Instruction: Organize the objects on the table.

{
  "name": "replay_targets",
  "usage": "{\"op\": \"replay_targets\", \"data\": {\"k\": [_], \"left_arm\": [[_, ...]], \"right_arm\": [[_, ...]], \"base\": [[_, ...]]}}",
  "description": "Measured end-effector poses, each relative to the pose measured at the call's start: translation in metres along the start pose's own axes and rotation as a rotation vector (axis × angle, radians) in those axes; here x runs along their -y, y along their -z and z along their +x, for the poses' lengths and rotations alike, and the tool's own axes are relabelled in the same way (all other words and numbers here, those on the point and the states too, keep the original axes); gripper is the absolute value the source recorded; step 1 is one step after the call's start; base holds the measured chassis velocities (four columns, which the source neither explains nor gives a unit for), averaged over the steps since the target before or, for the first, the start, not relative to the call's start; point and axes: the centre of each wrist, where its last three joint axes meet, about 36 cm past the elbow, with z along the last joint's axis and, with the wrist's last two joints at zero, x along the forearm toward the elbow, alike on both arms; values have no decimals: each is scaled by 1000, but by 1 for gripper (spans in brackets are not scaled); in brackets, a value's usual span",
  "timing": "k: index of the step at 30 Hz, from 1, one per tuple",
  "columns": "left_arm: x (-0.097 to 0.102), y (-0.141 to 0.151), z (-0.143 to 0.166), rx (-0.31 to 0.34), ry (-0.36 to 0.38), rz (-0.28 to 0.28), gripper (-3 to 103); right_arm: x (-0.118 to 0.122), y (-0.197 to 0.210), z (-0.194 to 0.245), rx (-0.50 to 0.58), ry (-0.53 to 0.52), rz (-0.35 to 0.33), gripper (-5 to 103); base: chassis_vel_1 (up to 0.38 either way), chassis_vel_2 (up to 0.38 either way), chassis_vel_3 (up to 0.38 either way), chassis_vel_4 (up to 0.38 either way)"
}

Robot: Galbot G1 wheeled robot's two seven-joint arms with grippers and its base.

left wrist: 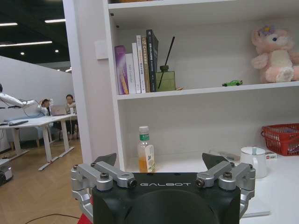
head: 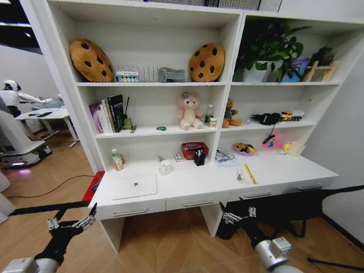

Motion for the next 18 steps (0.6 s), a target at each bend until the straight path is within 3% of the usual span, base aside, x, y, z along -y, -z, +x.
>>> {"op": "replay_targets", "data": {"k": [18], "left_arm": [[0,0,0,0,0,0,100]], "right_arm": [[0,0,0,0,0,0,100]], "base": [[0,0,0,0]]}}
